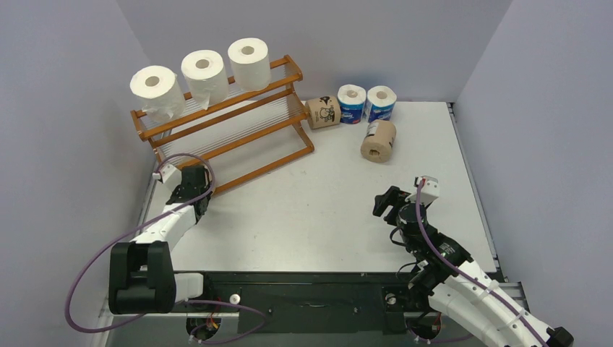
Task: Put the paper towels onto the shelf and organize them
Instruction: Place the paper towel on the shelf.
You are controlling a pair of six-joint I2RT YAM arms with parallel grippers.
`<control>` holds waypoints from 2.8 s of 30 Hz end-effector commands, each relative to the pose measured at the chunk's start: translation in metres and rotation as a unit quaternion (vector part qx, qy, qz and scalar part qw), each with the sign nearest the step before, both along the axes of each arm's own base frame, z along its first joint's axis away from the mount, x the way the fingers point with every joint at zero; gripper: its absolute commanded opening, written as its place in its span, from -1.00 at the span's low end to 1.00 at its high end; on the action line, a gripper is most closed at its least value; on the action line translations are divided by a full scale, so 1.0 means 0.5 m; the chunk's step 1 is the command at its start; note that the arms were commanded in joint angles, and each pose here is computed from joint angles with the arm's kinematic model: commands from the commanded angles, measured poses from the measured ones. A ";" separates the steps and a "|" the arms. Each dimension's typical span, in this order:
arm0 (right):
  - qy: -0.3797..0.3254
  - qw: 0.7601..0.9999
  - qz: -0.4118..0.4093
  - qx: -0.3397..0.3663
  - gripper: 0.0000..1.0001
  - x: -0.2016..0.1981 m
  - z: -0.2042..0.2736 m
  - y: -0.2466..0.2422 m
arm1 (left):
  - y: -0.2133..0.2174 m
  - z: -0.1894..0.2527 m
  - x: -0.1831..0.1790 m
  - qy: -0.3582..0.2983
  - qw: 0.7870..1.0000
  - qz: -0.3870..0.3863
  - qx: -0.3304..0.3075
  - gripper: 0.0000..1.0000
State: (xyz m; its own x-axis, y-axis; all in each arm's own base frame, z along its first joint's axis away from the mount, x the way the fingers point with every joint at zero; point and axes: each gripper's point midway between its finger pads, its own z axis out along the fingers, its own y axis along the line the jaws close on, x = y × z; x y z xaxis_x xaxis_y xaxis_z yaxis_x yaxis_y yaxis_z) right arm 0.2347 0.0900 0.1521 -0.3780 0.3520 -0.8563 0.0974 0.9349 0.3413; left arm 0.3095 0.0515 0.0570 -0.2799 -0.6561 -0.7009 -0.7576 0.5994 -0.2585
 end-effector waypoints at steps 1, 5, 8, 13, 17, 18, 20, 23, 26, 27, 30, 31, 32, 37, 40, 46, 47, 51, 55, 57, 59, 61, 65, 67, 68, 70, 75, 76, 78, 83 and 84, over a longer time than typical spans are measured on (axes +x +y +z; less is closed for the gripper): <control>-0.013 1.000 -0.008 0.000 0.37 0.005 0.010 -0.007 | 0.029 0.053 0.057 -0.067 0.997 0.033 -0.006 -0.94; -0.012 1.000 -0.008 -0.001 0.37 0.004 0.006 -0.007 | 0.033 0.052 0.063 -0.069 0.997 0.038 -0.009 -0.94; -0.012 1.000 -0.009 -0.001 0.37 0.005 0.007 -0.008 | 0.035 0.053 0.069 -0.074 0.996 0.042 -0.010 -0.94; -0.012 1.000 -0.009 -0.001 0.37 0.005 0.005 -0.007 | 0.032 0.047 0.082 -0.076 0.996 0.042 -0.019 -0.94; -0.012 1.000 -0.008 -0.001 0.37 0.005 0.005 -0.006 | 0.030 0.046 0.089 -0.079 0.996 0.043 -0.023 -0.94; -0.011 1.000 -0.008 -0.002 0.37 0.005 0.004 -0.007 | 0.031 0.045 0.090 -0.079 0.996 0.043 -0.023 -0.94; -0.011 1.000 -0.008 -0.002 0.37 0.005 0.004 -0.007 | 0.032 0.044 0.092 -0.079 0.996 0.044 -0.022 -0.94; -0.011 1.000 -0.009 -0.003 0.37 0.005 0.003 -0.007 | 0.036 0.045 0.094 -0.081 0.995 0.047 -0.022 -0.93; -0.010 1.000 -0.009 -0.003 0.37 0.005 0.002 -0.007 | 0.040 0.044 0.097 -0.080 0.995 0.050 -0.023 -0.93; -0.010 1.000 -0.009 -0.004 0.37 0.005 0.003 -0.007 | 0.041 0.043 0.096 -0.080 0.995 0.050 -0.023 -0.93; -0.011 1.000 -0.009 -0.003 0.37 0.005 0.003 -0.007 | 0.044 0.038 0.098 -0.076 0.995 0.052 -0.024 -0.93; -0.011 1.000 -0.009 -0.003 0.37 0.005 0.003 -0.007 | 0.045 0.037 0.098 -0.076 0.995 0.053 -0.024 -0.93; -0.010 1.000 -0.009 -0.004 0.37 0.005 0.002 -0.007 | 0.045 0.036 0.100 -0.075 0.995 0.053 -0.025 -0.93; -0.009 1.000 -0.009 -0.005 0.37 0.005 0.001 -0.007 | 0.046 0.037 0.112 -0.083 0.995 0.053 -0.027 -0.93; -0.010 1.000 -0.010 -0.005 0.37 0.005 0.001 -0.008 | 0.050 0.036 0.115 -0.086 0.994 0.056 -0.026 -0.93; -0.010 1.000 -0.009 -0.005 0.37 0.005 0.002 -0.008 | 0.050 0.035 0.117 -0.086 0.994 0.054 -0.028 -0.92; -0.009 1.000 -0.009 -0.005 0.37 0.005 0.001 -0.008 | 0.049 0.034 0.115 -0.085 0.995 0.054 -0.029 -0.92; -0.010 1.000 -0.010 -0.005 0.37 0.005 0.004 -0.008 | 0.043 0.036 0.109 -0.087 0.994 0.052 -0.036 -0.88; -0.009 1.000 -0.010 -0.005 0.37 0.006 0.002 -0.007 | 0.038 0.038 0.096 -0.087 0.994 0.048 -0.041 -0.76; -0.009 1.000 -0.009 -0.006 0.37 0.006 0.002 -0.007 | 0.032 0.041 0.090 -0.090 0.994 0.043 -0.045 -0.68; -0.008 1.000 -0.008 -0.005 0.37 0.006 0.002 -0.006 | 0.024 0.035 0.072 -0.078 0.995 0.037 -0.049 -0.61; -0.008 1.000 -0.006 -0.005 0.37 0.006 0.003 -0.005 | 0.015 0.037 0.060 -0.074 0.996 0.028 -0.049 -0.54; -0.008 1.000 -0.004 -0.004 0.37 0.006 0.006 -0.003 | -0.003 0.042 0.035 -0.068 0.996 0.014 -0.051 -0.32; -0.009 1.000 -0.004 -0.004 0.37 0.006 0.008 -0.003 | -0.012 0.044 0.021 -0.065 0.996 0.008 -0.053 -0.23; -0.008 1.000 -0.003 -0.004 0.37 0.006 0.008 -0.002 | -0.015 0.046 0.011 -0.063 0.996 0.005 -0.055 -0.20; -0.010 1.000 -0.004 -0.002 0.37 0.006 0.012 -0.002 | -0.025 0.052 -0.003 -0.064 0.996 -0.004 -0.057 -0.15; -0.014 1.000 -0.004 0.003 0.37 0.007 0.020 -0.001 | -0.081 0.077 -0.030 -0.065 0.996 -0.055 -0.037 -0.02; -0.014 1.000 -0.005 0.004 0.37 0.007 0.021 -0.001 | -0.102 0.094 -0.031 -0.076 0.994 -0.073 -0.035 -0.01; -0.015 1.000 -0.005 0.004 0.37 0.008 0.028 -0.001 | -0.132 0.116 -0.040 -0.089 0.991 -0.099 -0.028 0.03; -0.028 0.999 -0.031 0.016 0.37 0.015 0.061 -0.012 | -0.216 0.175 -0.068 -0.127 0.977 -0.169 -0.024 0.11; -0.032 0.999 -0.038 0.019 0.39 0.018 0.070 -0.015 | -0.248 0.179 -0.077 -0.128 0.972 -0.197 -0.025 0.14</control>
State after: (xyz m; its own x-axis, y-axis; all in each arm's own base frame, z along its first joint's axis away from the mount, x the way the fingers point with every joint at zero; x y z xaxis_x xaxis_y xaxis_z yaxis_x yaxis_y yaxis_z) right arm 0.2346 0.0889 0.1565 -0.3718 0.3580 -0.8565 0.1022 0.9328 0.3456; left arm 0.2820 -0.0492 0.1251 -0.3238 -0.6219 -0.7130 -0.4635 0.7612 -0.4535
